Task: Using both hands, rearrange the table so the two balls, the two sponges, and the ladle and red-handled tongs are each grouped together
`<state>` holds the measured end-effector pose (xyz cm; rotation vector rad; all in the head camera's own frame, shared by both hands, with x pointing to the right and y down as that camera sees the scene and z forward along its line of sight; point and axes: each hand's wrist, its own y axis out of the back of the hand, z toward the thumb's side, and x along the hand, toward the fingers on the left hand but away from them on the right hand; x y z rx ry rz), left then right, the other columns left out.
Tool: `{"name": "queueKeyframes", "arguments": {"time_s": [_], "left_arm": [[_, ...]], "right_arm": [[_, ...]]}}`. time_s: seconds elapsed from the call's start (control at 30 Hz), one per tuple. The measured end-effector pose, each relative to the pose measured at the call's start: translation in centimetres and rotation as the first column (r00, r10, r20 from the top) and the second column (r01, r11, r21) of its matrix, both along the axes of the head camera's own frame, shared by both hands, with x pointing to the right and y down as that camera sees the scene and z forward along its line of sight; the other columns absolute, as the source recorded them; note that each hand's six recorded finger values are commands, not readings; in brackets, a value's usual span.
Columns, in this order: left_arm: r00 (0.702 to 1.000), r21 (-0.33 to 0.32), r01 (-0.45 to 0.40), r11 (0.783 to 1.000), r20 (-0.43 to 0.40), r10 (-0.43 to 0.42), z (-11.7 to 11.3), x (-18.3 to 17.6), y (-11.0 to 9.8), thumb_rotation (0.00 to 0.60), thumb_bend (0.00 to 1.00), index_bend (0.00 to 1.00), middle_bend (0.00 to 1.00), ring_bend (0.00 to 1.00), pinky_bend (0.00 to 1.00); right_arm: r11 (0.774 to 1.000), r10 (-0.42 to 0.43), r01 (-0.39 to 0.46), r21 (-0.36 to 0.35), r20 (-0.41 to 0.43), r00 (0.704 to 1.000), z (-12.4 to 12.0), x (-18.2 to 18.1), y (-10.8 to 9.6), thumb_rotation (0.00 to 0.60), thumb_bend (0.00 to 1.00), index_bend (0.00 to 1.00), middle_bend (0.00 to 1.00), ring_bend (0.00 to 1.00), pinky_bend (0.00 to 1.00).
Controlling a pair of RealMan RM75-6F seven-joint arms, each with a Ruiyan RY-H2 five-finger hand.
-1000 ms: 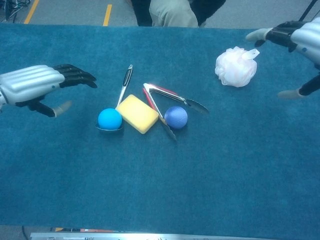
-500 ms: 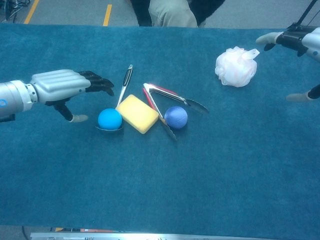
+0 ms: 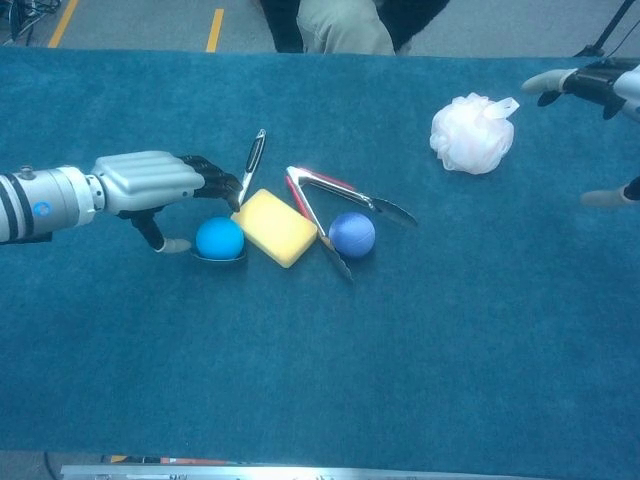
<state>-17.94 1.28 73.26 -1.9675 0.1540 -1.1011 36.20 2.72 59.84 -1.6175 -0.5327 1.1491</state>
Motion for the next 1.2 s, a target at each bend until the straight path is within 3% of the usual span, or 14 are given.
{"name": "queueKeyframes", "arguments": {"time_s": [1.2], "left_arm": [[0.999, -0.017, -0.008, 1.000, 0.031, 0.009, 0.7, 1.1, -0.3, 0.600, 0.32, 0.35, 0.09, 0.06, 0.00]], "right_arm": [[0.999, 0.035, -0.035, 0.013, 0.027, 0.999, -0.5, 1.2, -0.2, 0.600, 0.03, 0.14, 0.26, 0.20, 0.38]]}}
